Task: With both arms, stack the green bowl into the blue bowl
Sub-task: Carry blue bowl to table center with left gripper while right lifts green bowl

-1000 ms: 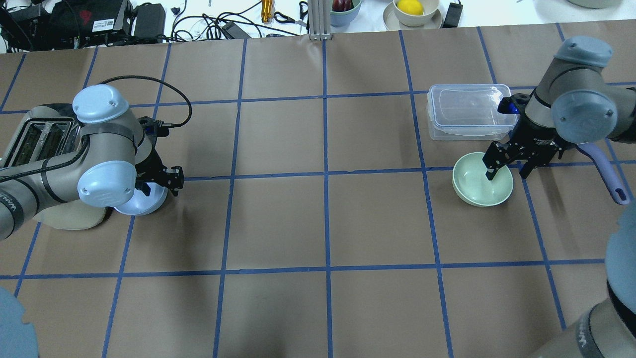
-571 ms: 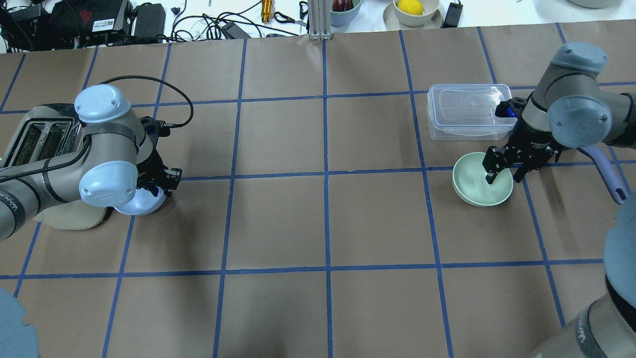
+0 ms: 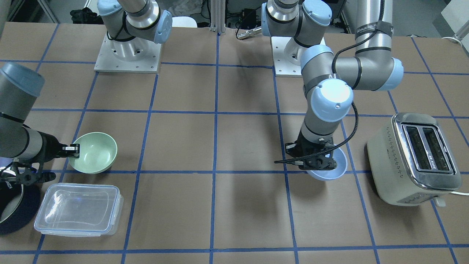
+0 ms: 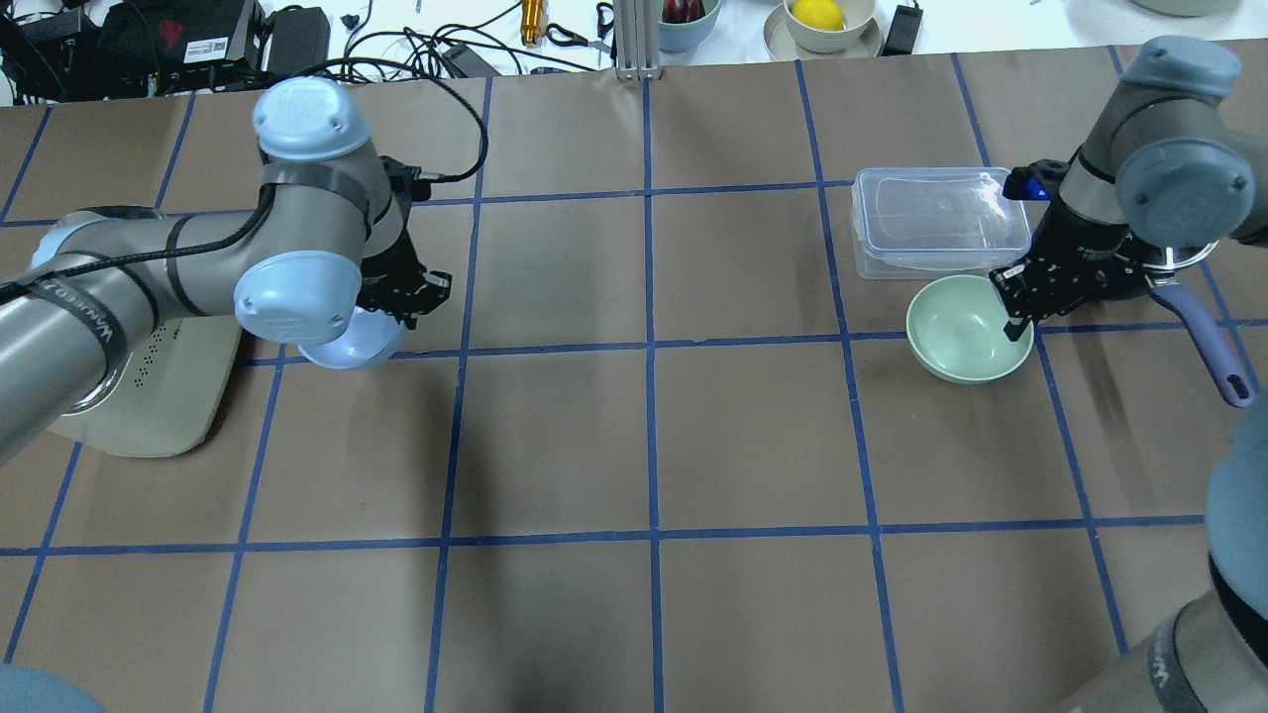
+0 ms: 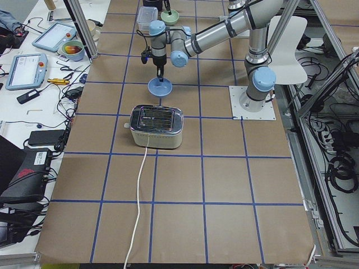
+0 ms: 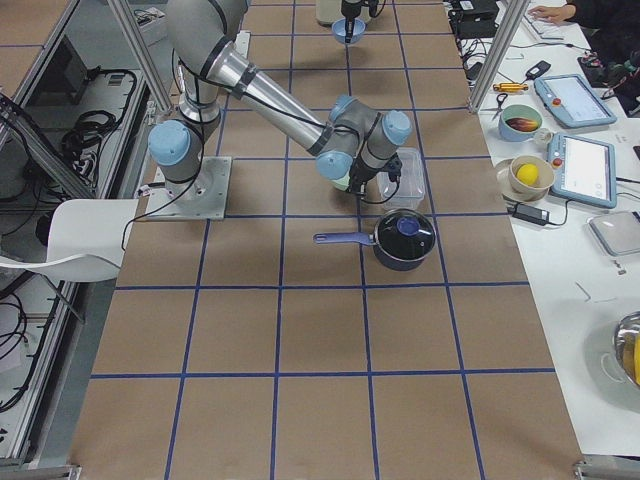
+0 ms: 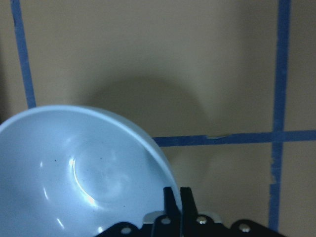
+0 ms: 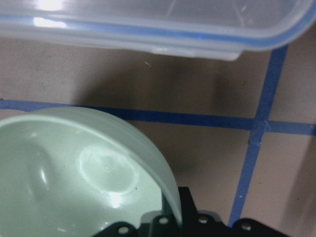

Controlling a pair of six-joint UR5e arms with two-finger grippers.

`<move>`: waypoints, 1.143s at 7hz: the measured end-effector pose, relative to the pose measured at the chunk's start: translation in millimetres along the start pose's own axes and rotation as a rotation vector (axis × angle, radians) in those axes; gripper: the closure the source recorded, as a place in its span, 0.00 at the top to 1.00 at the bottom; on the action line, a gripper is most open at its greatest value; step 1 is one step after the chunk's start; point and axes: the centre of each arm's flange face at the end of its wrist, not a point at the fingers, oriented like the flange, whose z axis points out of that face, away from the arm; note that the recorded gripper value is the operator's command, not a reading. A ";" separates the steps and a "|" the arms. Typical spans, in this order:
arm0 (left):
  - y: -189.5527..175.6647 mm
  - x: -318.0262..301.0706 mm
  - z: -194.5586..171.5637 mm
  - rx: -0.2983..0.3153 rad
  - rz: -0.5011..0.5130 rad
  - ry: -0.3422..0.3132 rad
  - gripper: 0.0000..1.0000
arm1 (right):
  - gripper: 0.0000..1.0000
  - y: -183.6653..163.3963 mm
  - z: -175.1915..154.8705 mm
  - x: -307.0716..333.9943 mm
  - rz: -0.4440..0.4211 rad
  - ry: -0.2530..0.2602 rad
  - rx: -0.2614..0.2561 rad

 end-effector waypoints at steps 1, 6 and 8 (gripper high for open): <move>-5.8 58.5 -12.3 0.023 -0.036 0.061 0.00 | 0.00 -4.1 -26.5 1.8 0.000 -0.006 -0.002; -6.8 237.0 2.2 0.069 -0.084 0.122 0.00 | 0.00 -8.2 -56.3 0.9 -0.011 -0.035 0.020; 9.3 255.9 8.2 0.057 -0.061 0.105 0.13 | 0.00 -8.2 -54.0 0.8 -0.012 -0.039 0.018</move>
